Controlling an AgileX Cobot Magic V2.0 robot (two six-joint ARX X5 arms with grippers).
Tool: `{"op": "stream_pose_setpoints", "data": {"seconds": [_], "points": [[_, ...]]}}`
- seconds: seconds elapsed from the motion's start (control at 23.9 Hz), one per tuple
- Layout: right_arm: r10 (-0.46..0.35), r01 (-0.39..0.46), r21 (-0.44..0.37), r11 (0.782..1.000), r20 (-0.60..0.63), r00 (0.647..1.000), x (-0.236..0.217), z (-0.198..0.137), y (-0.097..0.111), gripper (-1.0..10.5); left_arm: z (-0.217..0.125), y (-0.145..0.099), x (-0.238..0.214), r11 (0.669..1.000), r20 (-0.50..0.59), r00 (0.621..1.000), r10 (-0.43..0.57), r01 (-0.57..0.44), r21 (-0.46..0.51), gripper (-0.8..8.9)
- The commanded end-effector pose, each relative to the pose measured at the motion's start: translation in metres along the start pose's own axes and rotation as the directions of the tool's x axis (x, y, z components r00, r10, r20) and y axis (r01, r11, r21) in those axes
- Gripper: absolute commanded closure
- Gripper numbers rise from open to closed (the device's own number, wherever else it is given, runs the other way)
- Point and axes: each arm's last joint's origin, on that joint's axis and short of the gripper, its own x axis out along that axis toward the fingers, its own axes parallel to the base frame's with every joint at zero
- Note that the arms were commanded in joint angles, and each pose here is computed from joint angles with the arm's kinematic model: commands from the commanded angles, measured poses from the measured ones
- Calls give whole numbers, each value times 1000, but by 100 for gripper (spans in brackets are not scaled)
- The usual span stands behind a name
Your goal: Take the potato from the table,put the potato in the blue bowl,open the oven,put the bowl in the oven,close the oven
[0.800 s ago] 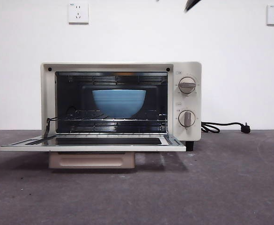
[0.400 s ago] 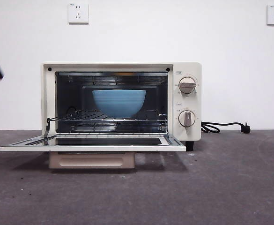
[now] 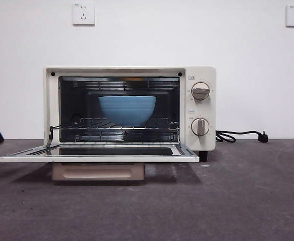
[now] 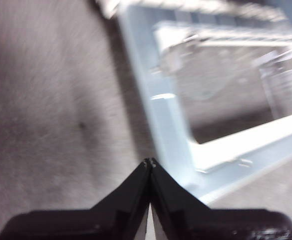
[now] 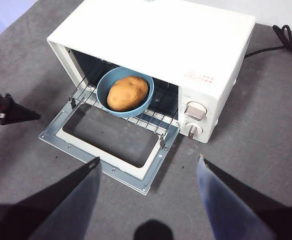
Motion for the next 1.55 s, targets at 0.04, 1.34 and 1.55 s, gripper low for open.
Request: {"op": "stream_pose_setpoints", "data": {"seconds": [0.04,1.34,1.55], "points": [[3,-3,-7,1000,-6,1000,-1,-1,0,627,-4,10,14,1000,-31,999,-9,8,-27,822],[1,-1,1,1000,-11,1000,-1,-2,0,631,-10,23,55,921,-34,924,-382,377,-97,822],[0,0,0,1000,-18,1000,-1,-3,0,631,-3,27,48,881,29,887,-460,461,-110,822]]}}
